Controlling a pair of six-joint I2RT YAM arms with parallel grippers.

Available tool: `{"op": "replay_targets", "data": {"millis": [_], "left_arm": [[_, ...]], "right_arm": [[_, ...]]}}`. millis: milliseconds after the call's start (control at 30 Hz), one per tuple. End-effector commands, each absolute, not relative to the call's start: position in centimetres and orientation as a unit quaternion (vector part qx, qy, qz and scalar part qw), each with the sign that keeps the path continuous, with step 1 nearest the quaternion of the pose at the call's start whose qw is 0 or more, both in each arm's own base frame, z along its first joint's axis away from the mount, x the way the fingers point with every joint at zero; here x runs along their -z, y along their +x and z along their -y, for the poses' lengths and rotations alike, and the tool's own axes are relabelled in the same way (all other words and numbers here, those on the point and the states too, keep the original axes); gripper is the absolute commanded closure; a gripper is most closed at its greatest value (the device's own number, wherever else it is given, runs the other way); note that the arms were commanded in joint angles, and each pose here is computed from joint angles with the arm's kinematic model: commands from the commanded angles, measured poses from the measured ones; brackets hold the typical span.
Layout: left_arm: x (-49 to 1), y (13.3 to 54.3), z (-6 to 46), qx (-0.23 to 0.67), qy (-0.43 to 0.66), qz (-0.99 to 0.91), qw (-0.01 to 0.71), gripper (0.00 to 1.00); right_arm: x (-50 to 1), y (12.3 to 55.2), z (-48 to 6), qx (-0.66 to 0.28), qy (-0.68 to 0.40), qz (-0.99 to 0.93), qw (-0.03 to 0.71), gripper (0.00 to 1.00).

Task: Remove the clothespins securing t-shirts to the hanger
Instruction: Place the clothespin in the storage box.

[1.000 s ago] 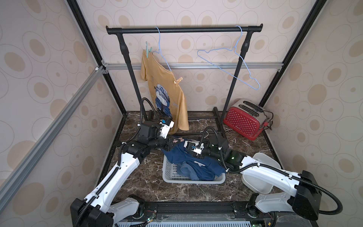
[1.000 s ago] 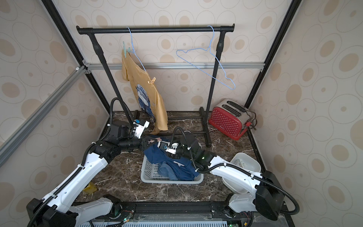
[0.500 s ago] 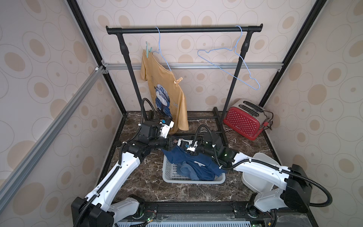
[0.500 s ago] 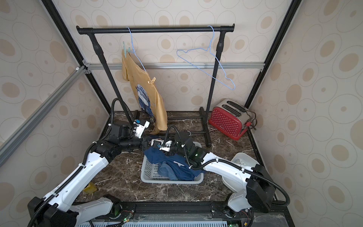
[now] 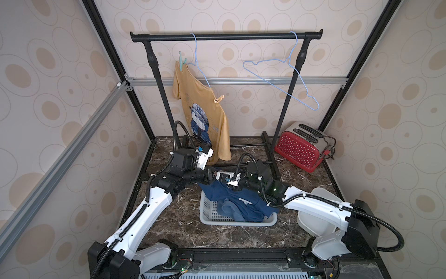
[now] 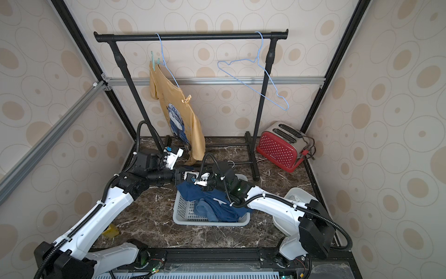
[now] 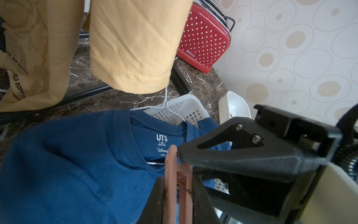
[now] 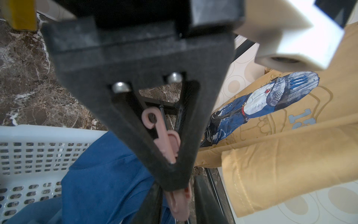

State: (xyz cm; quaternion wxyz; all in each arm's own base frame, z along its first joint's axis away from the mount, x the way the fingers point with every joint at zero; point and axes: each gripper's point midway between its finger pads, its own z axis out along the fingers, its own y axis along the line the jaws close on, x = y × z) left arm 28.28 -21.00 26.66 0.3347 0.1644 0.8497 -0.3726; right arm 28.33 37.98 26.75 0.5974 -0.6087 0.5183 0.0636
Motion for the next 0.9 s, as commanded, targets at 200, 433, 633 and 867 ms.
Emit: {"op": "replay_targets", "data": {"millis": [200, 433, 633, 867], "left_arm": [[-27.5, 28.6, 21.1, 0.383, 0.150, -0.848, 0.335, 0.75], [-27.7, 28.7, 20.9, 0.378, 0.151, -0.846, 0.345, 0.46], [-28.4, 29.1, 20.6, 0.367, 0.153, -0.843, 0.363, 0.31], [-29.2, 30.2, 20.5, 0.355, 0.152, -0.840, 0.380, 0.25]], "right_arm": [[-28.2, 28.4, -39.0, -0.064, -0.609, -0.498, 0.613, 0.85], [-28.0, 28.5, -38.6, -0.053, -0.613, -0.500, 0.609, 0.99], [-27.4, 28.6, -38.0, -0.041, -0.615, -0.509, 0.600, 1.00], [-26.4, 28.4, -35.9, -0.021, -0.607, -0.530, 0.591, 1.00]]}}
